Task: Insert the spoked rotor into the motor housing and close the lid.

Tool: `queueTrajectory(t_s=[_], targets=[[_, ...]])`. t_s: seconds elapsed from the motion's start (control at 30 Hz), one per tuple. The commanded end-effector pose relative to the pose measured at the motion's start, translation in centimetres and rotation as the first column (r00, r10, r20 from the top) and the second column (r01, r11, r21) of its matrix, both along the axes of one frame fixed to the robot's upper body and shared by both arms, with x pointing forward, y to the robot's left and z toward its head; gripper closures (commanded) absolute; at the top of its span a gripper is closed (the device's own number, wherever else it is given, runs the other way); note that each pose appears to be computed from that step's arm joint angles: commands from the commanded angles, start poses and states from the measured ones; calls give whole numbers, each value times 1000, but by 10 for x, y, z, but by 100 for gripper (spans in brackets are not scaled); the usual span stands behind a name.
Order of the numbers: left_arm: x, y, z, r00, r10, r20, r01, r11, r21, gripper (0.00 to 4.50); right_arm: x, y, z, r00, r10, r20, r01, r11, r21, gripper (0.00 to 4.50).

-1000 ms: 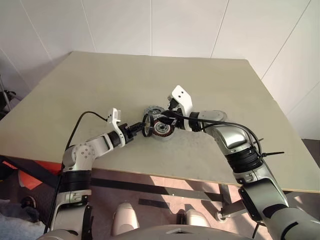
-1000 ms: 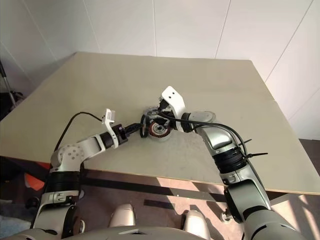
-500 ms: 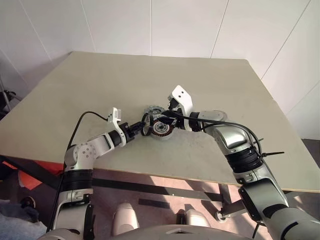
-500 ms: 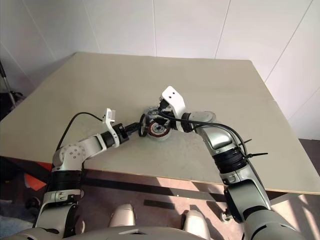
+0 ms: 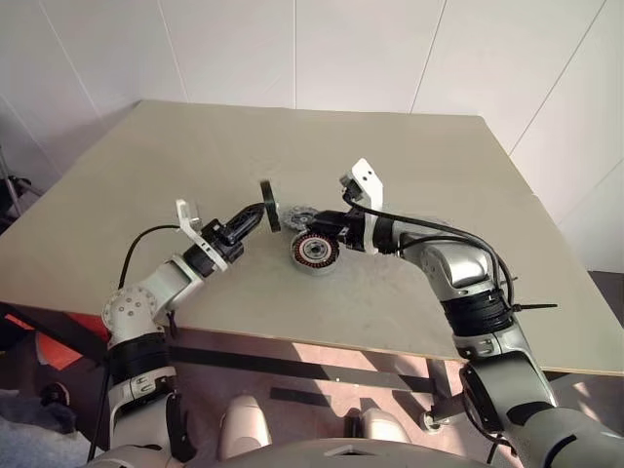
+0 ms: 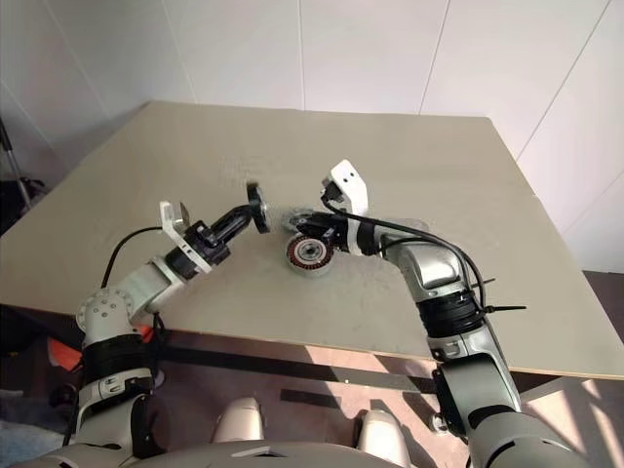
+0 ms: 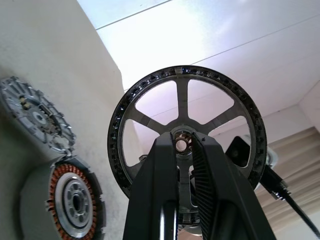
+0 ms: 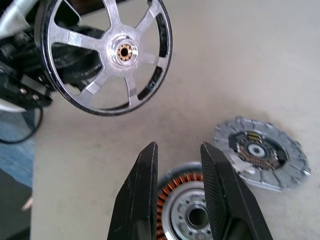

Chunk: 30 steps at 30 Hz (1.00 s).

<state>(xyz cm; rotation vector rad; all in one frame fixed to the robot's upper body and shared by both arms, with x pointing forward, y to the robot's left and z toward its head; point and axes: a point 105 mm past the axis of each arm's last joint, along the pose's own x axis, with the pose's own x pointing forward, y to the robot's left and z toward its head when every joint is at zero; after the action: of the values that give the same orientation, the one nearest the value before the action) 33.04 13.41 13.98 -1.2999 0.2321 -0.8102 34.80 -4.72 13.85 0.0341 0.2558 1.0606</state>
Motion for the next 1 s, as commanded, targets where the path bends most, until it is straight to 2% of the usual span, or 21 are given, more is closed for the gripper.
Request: queueTrajectory(t_s=[0.03,0.23,0.33,0.6,0.8,1.0], targets=[[3,3,15,999,-5,33,9,991,-134,436,1,1,30,999,22,26,-26,989,143,302],[9,-3,-4,999,-23,-38,14,974,-224,436,-2,3,54,998,60,32,-66,957,282,302],[10,-12,-10,997,-52,-56,36,968,-249,436,-2,3,58,997,66,33,-73,950,304,302],[9,-33,7,992,-123,2,118,942,-314,436,3,10,52,998,61,6,-60,950,305,302],[6,-41,20,985,-165,50,172,934,-313,436,6,15,51,998,58,-6,-53,946,321,302],[5,-44,22,981,-182,59,192,934,-303,436,8,18,52,998,58,-15,-50,942,333,302]])
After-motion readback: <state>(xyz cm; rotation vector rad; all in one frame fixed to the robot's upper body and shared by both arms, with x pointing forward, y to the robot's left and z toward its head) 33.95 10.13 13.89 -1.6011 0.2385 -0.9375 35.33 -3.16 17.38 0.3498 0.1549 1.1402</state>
